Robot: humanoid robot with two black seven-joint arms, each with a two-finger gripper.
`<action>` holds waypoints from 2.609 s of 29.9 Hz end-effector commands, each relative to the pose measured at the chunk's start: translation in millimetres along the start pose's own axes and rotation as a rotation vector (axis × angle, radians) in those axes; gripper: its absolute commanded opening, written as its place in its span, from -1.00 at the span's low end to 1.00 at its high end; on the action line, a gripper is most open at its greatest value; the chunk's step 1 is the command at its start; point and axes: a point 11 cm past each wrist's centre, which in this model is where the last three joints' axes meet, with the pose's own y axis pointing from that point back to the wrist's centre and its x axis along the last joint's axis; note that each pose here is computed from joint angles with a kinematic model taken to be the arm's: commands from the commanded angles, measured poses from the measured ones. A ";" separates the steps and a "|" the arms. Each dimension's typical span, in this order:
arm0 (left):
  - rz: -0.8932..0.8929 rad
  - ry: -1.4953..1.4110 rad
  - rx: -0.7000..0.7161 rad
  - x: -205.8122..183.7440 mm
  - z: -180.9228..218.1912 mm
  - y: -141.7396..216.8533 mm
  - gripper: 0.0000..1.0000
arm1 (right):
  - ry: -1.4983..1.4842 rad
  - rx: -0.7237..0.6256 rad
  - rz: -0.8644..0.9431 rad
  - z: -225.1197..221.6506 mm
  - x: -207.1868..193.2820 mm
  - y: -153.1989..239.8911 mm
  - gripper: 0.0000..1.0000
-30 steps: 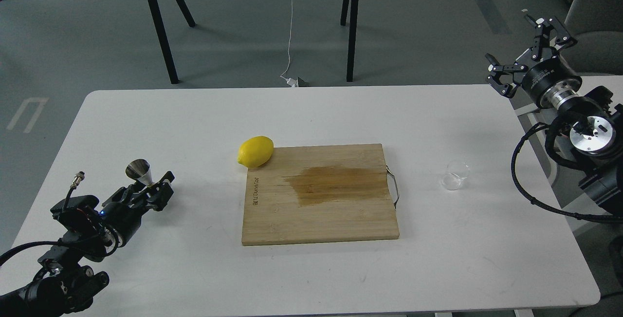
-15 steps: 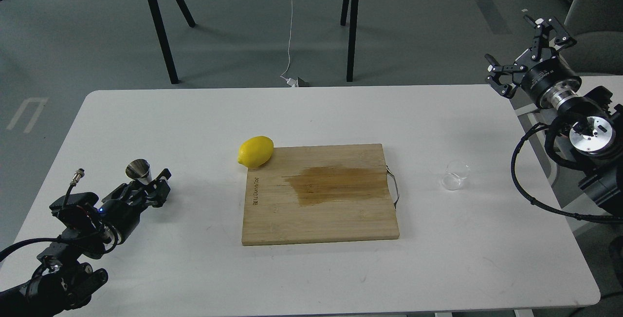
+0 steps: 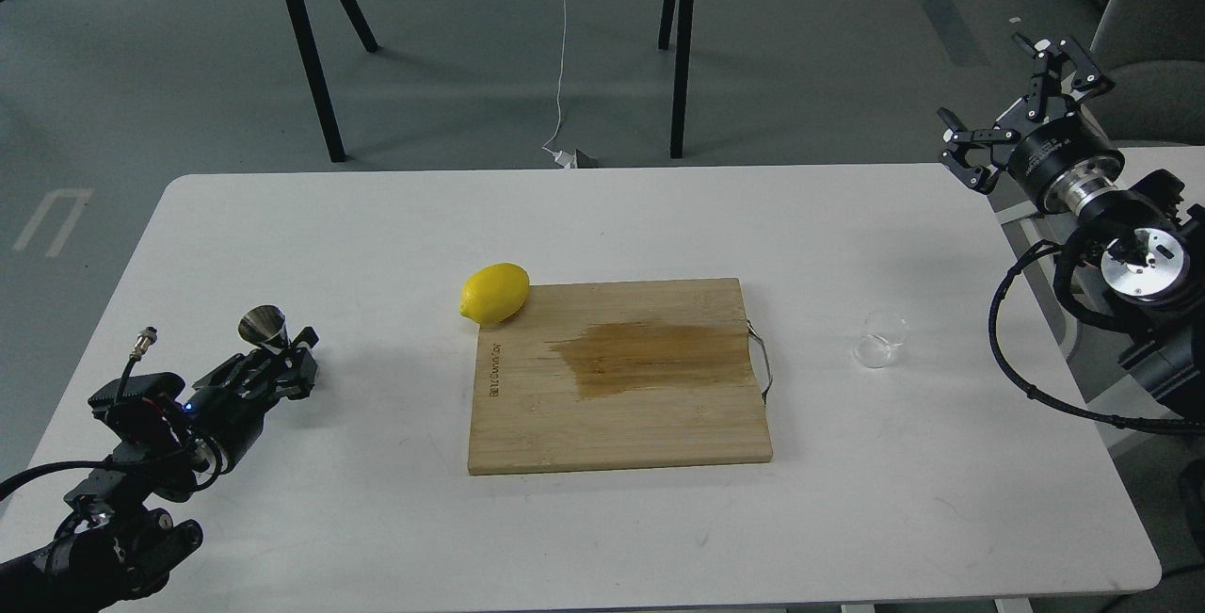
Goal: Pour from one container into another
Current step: 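Close the left gripper on the steel jigger, then lift the jigger with the left gripper and carry it over the board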
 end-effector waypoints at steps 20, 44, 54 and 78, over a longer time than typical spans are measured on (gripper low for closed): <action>0.024 -0.021 0.005 14.6 -3.4 -6.5 -0.64 | -0.002 -0.005 0.003 3.0 1.5 1.2 1.00; 0.213 -0.151 -0.177 135.3 60.4 -76.3 -0.62 | 0.015 0.023 0.002 -17.4 -9.9 -13.8 1.00; 0.230 -0.175 -0.376 149.7 148.5 -107.5 -0.62 | 0.053 -0.016 -0.005 -10.0 -12.1 -14.8 1.00; 0.053 -0.267 -0.754 37.2 298.9 -99.2 -0.62 | 0.031 -0.019 0.044 -1.4 -2.4 -14.4 1.00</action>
